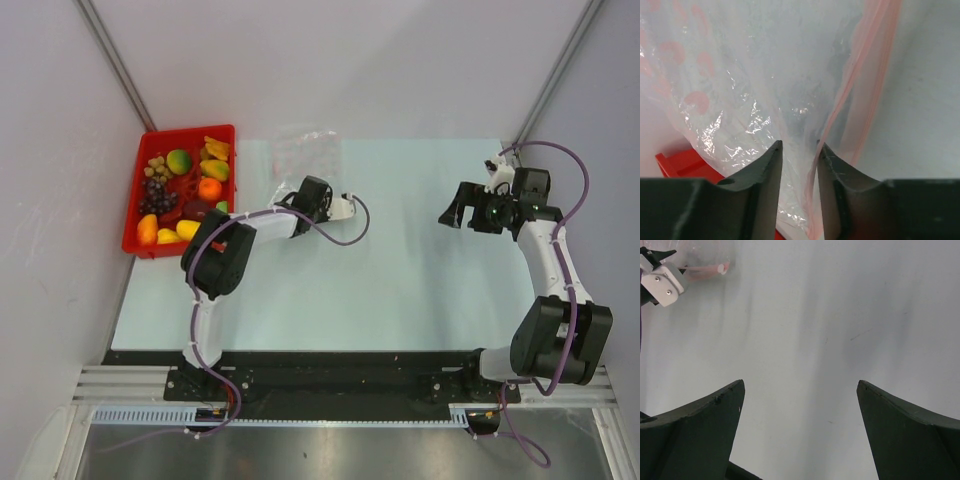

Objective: Place the food in the zip-top bag and seal the zipper
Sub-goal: Pick up the zipper food storage bag at the center of the board, then open the zipper of the food storage bag.

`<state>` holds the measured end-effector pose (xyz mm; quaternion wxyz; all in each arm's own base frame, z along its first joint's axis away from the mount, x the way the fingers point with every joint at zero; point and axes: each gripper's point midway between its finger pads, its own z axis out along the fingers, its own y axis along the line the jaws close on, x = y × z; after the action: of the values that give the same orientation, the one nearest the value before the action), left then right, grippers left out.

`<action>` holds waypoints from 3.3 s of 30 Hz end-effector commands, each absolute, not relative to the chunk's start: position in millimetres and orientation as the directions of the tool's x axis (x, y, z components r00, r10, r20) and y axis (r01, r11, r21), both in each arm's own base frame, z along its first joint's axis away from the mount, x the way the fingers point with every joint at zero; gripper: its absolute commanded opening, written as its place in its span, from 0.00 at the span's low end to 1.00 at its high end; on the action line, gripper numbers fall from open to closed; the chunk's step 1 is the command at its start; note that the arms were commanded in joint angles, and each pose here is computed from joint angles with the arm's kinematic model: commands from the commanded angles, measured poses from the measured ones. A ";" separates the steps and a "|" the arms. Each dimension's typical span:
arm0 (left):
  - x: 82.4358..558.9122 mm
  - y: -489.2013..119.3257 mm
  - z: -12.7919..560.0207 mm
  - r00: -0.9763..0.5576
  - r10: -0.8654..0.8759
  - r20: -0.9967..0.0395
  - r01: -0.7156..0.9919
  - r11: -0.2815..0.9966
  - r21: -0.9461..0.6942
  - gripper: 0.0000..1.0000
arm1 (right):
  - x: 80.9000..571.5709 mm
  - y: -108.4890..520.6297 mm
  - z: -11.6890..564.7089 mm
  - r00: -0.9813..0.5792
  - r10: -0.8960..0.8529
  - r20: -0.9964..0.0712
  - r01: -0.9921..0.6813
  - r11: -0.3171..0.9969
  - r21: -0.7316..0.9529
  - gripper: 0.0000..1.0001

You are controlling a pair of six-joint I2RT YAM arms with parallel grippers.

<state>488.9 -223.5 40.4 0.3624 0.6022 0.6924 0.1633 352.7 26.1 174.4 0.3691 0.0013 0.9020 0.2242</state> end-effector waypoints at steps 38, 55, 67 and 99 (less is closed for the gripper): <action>364.1 -324.8 251.0 -0.898 -0.203 -0.389 0.161 0.673 -0.722 0.00 | 332.4 84.6 333.0 -0.412 0.106 -0.905 -0.518 0.790 0.329 1.00; 365.3 -294.1 303.0 -0.782 -0.245 -0.574 0.220 0.752 -0.621 0.00 | 347.3 234.9 360.7 -0.354 -0.064 -0.933 -0.757 0.605 0.246 0.82; 349.8 -290.5 340.6 -0.762 -0.272 -0.588 0.255 0.708 -0.658 0.00 | 346.1 288.7 356.0 -0.142 -0.290 -0.946 -0.764 0.640 -0.081 0.65; 388.8 -222.6 302.1 -0.687 -0.131 -0.715 0.398 0.755 -0.522 0.00 | 343.9 194.9 311.7 -0.510 -0.375 -0.774 -0.703 0.700 0.123 0.00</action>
<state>378.4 -239.1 297.8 0.3429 0.0469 0.8638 -0.3660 364.9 219.9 295.5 0.3831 -0.3159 0.8396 0.2203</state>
